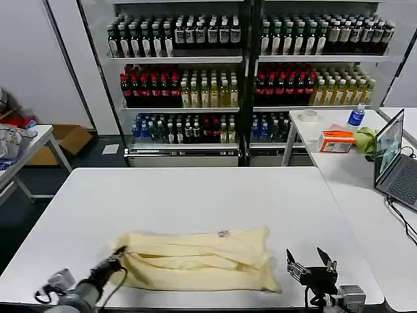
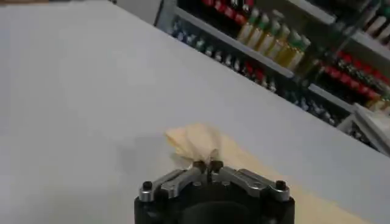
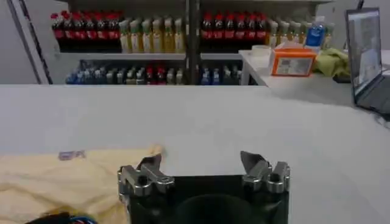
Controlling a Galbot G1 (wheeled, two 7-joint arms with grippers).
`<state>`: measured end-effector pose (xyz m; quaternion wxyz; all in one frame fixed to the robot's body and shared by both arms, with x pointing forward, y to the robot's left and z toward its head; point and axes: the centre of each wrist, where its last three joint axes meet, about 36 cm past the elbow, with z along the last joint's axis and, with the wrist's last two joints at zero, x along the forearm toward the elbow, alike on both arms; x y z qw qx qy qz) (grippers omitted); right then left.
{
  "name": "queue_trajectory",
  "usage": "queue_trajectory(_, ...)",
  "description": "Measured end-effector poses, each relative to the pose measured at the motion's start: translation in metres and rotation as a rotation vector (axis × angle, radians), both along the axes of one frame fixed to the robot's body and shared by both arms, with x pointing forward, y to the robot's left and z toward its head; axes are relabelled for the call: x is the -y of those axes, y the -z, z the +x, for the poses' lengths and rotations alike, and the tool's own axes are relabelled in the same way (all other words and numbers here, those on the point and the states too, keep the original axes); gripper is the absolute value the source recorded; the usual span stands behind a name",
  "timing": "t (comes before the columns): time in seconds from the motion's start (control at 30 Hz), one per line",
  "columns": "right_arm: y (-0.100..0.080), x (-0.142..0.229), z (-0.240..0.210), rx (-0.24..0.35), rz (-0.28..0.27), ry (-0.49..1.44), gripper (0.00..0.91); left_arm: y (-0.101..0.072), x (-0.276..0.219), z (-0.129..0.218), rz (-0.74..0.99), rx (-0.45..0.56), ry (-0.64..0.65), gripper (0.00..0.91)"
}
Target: Fold and organize the clothes.
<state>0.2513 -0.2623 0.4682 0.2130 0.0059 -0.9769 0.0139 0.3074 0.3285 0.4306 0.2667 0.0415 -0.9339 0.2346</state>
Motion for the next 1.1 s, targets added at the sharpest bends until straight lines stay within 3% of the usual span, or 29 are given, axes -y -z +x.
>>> queue_trajectory(0.23, -0.002, 0.002, -0.003, -0.002, -0.008, 0.001, 0.907, -0.024, -0.054, 0.012, 0.030, 0.031, -0.078, 0.010)
queue_trajectory(0.43, -0.003, 0.003, -0.006, -0.009, -0.018, 0.004, 0.907, -0.041, -0.065, 0.014, -0.029, 0.054, -0.100, 0.010)
queue_trajectory(0.77, -0.001, 0.009, -0.012, -0.034, -0.046, 0.002, 0.907, -0.061, -0.018, 0.007, -0.285, 0.112, -0.014, 0.010)
queue_trajectory(1.1, 0.003, 0.012, -0.013, -0.053, -0.054, -0.001, 0.907, -0.061, 0.047, 0.012, -0.497, 0.138, 0.087, 0.010)
